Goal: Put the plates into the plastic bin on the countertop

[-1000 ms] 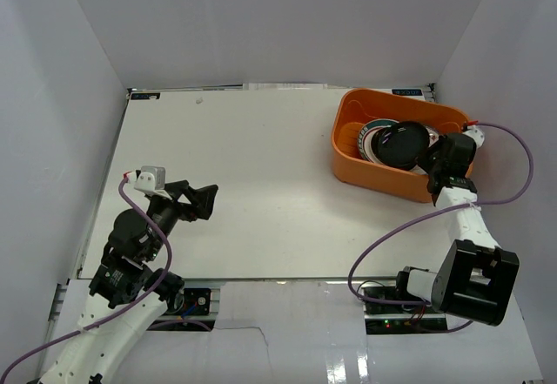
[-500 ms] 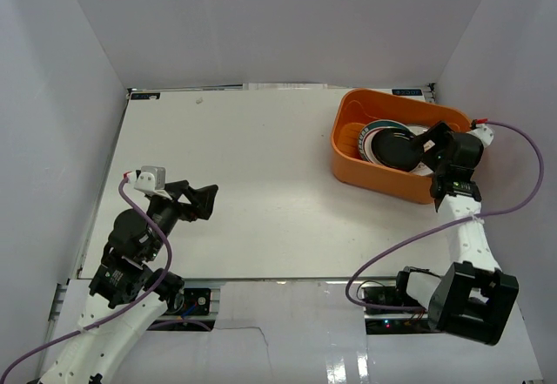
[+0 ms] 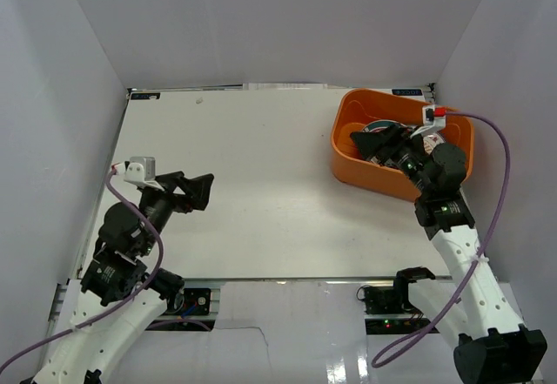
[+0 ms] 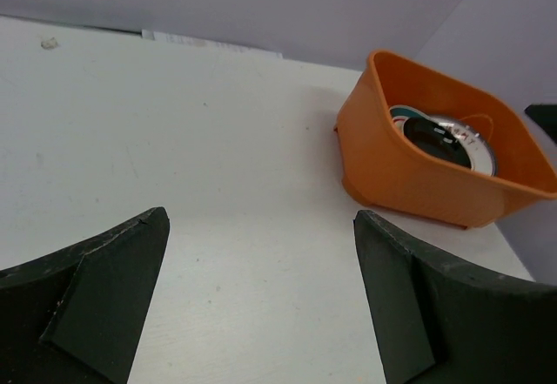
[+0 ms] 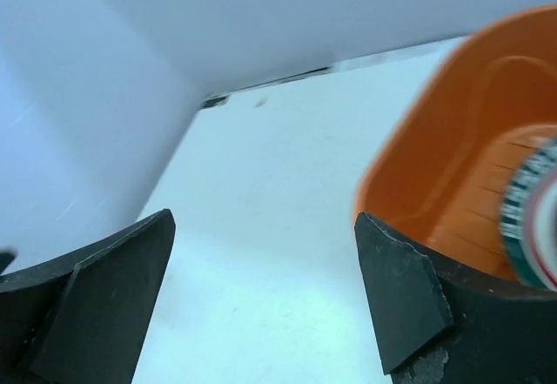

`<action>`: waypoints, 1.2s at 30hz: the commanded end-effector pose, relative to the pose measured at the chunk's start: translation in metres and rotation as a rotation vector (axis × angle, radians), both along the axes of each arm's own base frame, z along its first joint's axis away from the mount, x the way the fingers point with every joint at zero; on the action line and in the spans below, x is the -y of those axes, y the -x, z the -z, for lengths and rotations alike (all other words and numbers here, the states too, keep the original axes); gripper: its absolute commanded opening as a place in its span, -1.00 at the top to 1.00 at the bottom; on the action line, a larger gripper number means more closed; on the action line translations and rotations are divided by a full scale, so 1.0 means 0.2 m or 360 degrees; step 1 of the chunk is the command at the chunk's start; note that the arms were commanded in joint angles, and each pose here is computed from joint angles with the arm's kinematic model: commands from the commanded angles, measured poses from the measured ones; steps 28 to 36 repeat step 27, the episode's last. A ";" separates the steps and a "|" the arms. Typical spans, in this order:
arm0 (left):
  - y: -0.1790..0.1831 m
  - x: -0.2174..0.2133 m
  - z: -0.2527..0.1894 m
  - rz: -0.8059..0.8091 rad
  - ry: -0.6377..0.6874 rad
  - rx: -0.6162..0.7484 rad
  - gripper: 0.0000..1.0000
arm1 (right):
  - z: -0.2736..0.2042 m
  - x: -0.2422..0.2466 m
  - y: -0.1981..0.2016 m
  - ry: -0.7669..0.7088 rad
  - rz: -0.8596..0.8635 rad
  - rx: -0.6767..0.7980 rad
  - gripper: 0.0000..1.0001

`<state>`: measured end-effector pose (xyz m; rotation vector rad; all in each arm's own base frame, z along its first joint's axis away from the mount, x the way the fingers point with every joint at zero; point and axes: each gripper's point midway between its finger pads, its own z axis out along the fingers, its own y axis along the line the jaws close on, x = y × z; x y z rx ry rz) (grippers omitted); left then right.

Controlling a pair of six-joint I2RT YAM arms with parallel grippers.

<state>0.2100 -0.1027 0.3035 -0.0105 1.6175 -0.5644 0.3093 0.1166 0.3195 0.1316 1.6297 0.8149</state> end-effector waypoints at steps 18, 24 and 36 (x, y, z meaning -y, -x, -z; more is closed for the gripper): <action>0.14 -0.19 -0.42 -0.0188 0.0219 0.0193 -0.96 | -0.24 -0.12 0.59 0.0126 -0.0317 0.0558 -0.80; 0.16 -0.16 -0.43 -0.0137 0.0254 0.0187 -0.96 | -0.35 -0.06 0.64 0.0128 -0.0214 0.0657 -0.80; 0.16 -0.17 -0.47 -0.0147 0.0248 0.0236 -0.96 | -0.44 -0.04 0.66 0.0141 -0.0187 0.0680 -0.80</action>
